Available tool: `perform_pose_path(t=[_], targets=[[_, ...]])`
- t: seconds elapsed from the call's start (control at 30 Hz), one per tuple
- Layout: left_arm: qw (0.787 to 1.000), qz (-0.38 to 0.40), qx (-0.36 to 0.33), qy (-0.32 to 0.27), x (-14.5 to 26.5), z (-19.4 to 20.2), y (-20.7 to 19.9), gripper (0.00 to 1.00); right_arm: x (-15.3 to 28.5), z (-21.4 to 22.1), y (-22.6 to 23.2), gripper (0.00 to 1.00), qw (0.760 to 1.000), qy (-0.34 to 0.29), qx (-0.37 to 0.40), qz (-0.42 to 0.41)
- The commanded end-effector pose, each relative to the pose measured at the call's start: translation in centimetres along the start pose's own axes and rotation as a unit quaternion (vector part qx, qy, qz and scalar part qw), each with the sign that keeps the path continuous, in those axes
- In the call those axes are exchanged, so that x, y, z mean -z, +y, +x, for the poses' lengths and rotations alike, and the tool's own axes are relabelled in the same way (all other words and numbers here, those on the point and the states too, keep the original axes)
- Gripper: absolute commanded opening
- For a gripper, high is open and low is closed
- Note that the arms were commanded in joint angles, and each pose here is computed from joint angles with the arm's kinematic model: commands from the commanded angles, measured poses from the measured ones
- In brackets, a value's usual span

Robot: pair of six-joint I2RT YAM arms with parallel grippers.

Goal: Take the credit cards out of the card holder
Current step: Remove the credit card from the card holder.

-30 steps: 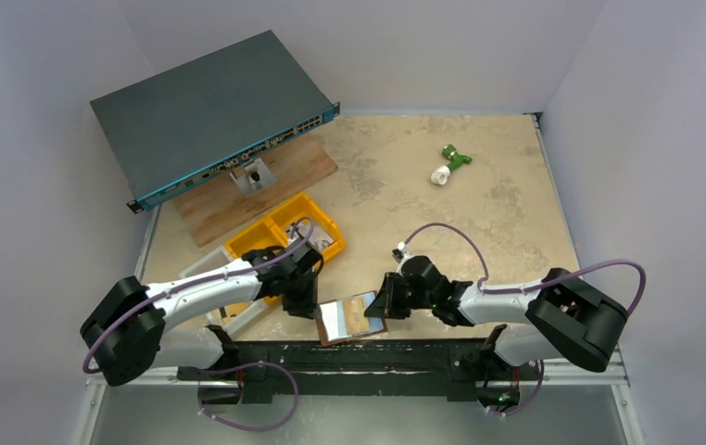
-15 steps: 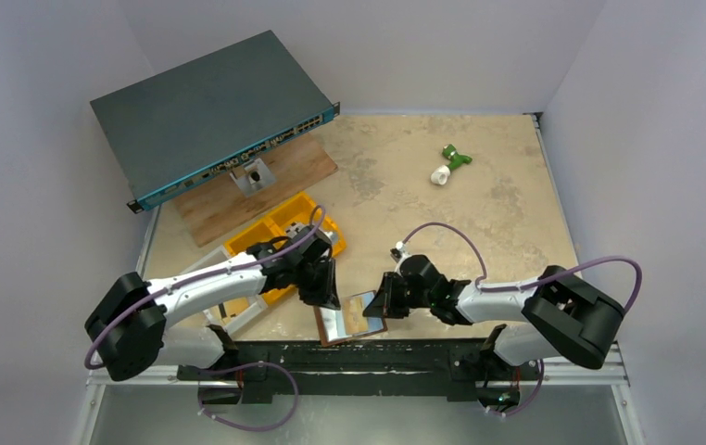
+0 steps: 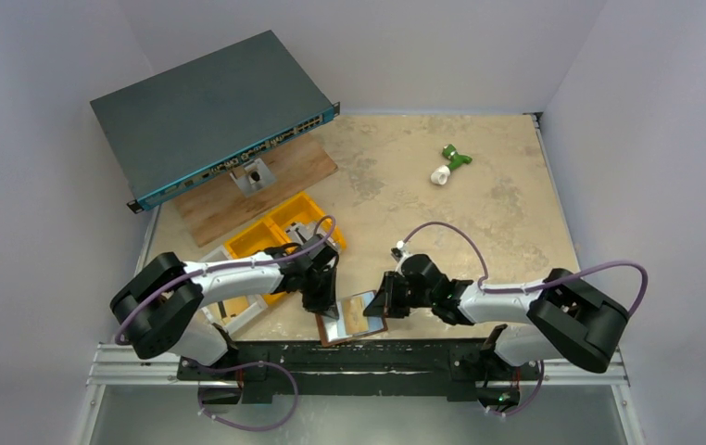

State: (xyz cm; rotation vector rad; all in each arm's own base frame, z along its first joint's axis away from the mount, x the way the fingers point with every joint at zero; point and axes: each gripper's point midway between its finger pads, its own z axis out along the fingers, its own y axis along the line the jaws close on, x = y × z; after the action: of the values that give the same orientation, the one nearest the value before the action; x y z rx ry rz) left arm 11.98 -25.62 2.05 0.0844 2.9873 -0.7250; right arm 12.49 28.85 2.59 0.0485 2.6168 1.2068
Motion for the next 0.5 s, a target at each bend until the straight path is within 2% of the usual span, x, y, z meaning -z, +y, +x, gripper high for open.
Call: perform_pose_path(t=[0.0,0.47], targets=[[0.999,-0.043,0.014,0.002,-0.6,0.3,1.8,0.0,0.4,-0.8,0.5,0.0,1.0,-0.015,0.008,0.002],[0.997,-0.078,0.018,0.009,-0.7,0.9,3.5,0.0,2.0,-2.2,-0.9,0.0,0.999,-0.037,0.003,0.017]])
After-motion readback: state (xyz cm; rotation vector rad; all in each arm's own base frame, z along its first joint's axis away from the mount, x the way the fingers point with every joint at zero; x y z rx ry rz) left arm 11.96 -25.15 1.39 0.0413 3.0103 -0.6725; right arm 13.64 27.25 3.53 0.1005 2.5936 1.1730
